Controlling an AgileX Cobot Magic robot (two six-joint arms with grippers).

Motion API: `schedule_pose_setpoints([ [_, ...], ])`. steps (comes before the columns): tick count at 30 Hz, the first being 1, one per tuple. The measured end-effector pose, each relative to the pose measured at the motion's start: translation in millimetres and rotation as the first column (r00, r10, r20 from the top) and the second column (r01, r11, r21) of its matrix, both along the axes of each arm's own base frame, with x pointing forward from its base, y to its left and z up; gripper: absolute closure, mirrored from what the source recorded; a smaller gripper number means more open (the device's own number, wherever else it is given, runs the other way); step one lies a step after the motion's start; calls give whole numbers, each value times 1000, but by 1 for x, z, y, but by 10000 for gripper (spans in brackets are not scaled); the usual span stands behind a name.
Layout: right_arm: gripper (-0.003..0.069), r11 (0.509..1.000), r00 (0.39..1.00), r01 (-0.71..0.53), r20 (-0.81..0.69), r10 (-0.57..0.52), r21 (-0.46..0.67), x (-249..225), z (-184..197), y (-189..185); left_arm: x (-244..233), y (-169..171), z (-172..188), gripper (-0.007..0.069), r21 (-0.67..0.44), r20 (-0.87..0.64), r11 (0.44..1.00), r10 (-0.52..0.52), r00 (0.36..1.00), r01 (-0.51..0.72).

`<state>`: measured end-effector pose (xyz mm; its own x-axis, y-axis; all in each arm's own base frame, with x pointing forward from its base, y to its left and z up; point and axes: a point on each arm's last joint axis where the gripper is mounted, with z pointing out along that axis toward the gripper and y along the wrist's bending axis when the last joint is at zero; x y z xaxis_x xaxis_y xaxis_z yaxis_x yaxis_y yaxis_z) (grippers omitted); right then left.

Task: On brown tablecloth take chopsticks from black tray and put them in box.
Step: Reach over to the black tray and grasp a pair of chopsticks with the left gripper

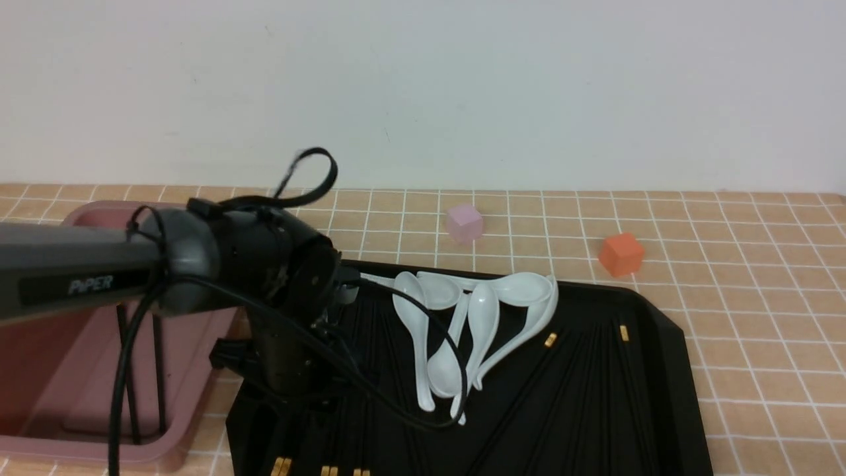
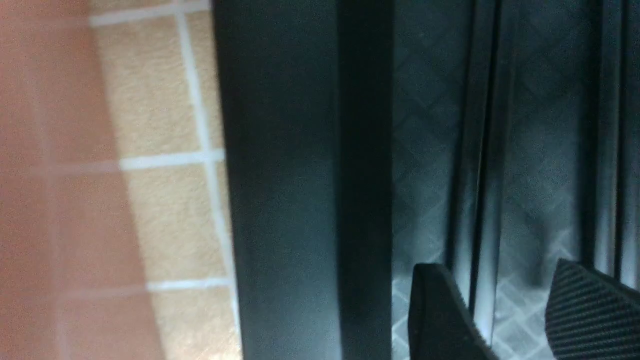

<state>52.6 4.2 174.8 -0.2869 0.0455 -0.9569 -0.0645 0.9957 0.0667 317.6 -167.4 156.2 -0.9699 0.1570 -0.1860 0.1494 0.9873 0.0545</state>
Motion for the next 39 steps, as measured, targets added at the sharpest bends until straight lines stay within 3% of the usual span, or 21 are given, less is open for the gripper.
schedule_pose_setpoints([
  [10, 419, 1000, 1000, 0, 0, 0, 1, 0, 0, 0, 3, -2, -7, 385, -3, -11, 1000, 5, 1000, -5],
  [18, 419, 1000, 1000, 0, 0, 0, 1, 0, 0, 0, 4, -5, -9, 517, -5, -16, 1000, 5, 1000, -5],
  [28, 419, 1000, 1000, 0, 0, 0, 1, 0, 0, 0, 1, -2, -2, 517, 5, -12, 1000, 18, 1000, -18],
  [34, 419, 1000, 1000, 0, 0, 0, 1, 0, 0, 0, -7, 4, 50, 517, -63, 103, 997, 48, 994, -42],
  [39, 419, 1000, 1000, 0, 0, 0, 1, 0, 0, 0, -18, 15, 132, 517, -129, 247, 989, 105, 963, -75],
])
